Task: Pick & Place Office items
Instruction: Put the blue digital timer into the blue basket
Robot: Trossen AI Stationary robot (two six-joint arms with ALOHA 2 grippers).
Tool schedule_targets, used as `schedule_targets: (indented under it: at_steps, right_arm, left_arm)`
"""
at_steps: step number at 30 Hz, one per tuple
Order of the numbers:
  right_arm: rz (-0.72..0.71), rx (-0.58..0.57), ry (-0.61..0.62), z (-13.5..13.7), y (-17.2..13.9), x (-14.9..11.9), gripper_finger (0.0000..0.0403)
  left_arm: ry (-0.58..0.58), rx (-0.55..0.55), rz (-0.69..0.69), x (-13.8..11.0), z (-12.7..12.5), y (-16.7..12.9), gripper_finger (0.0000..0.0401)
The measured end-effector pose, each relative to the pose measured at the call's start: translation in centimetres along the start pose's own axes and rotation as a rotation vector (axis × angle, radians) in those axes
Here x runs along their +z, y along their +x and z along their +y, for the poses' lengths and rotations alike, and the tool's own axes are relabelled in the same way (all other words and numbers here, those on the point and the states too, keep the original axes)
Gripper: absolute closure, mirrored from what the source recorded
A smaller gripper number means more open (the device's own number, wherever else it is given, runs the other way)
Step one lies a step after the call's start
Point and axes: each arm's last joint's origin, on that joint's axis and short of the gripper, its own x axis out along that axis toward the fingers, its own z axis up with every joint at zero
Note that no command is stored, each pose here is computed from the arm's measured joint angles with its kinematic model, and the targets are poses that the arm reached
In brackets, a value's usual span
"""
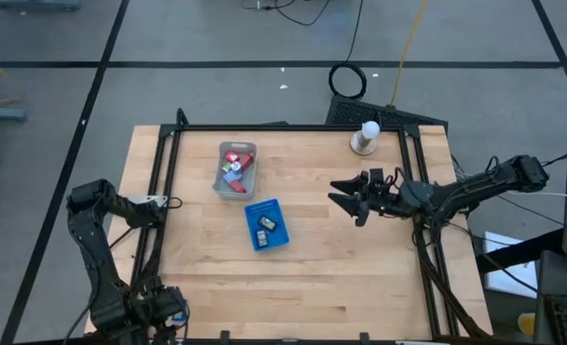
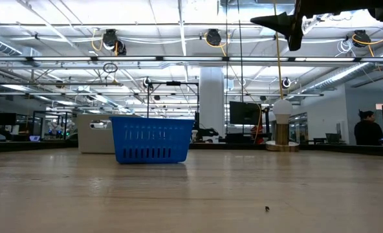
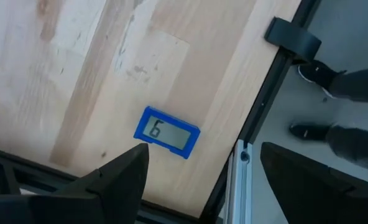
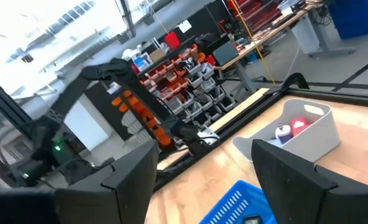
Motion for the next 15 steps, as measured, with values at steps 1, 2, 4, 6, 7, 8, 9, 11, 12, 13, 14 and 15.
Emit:
schedule_targets:
  at_steps: [1, 2, 4, 6, 7, 8, 9, 11, 12, 13, 14, 15]
  right_arm:
    - [0.004, -0.003, -0.011, -0.03, 0.00, -0.05, 0.0151]
    - [0.006, -0.004, -0.025, -0.04, 0.00, -0.06, 0.0151]
    - [0.006, -0.004, -0.076, -0.04, 0.00, -0.06, 0.0151]
    - [0.014, -0.008, -0.147, -0.09, 0.00, -0.14, 0.0151]
    - [0.020, -0.012, -0.174, -0.14, 0.00, -0.20, 0.0151]
    - [0.025, -0.014, -0.196, -0.17, 0.00, -0.24, 0.0151]
    - [0.028, -0.015, -0.218, -0.19, -0.01, -0.28, 0.0151]
    - [0.036, -0.018, -0.264, -0.23, -0.01, -0.34, 0.0151]
    - [0.040, -0.020, -0.289, -0.26, -0.01, -0.38, 0.0151]
    - [0.043, -0.020, -0.317, -0.28, -0.01, -0.41, 0.0151]
    - [0.045, -0.020, -0.350, -0.29, -0.01, -0.42, 0.0151]
    - [0.050, -0.022, -0.387, -0.32, -0.02, -0.47, 0.0151]
  left_arm:
    - [0.010, 0.000, 0.000, 0.00, 0.00, 0.00, 0.0089]
    - [0.014, 0.000, 0.001, 0.00, 0.00, 0.00, 0.0089]
    - [0.008, 0.000, 0.019, -0.02, -0.01, 0.00, 0.0089]
    - [0.008, 0.002, 0.023, -0.01, 0.01, 0.01, 0.0089]
    - [0.012, 0.002, 0.023, 0.05, 0.00, 0.02, 0.0089]
    - [0.016, 0.002, 0.027, 0.13, 0.00, 0.03, 0.0089]
    - [0.009, -0.003, 0.039, 0.22, -0.05, 0.05, 0.0089]
    - [-0.004, -0.027, 0.044, 0.30, -0.29, 0.06, 0.0089]
    - [-0.002, -0.042, 0.039, 0.34, -0.44, 0.06, 0.0088]
    - [0.015, -0.053, 0.034, 0.35, -0.54, 0.05, 0.0089]
    - [0.032, -0.062, 0.029, 0.36, -0.62, 0.05, 0.0089]
    - [0.051, -0.065, 0.019, 0.39, -0.65, 0.05, 0.0088]
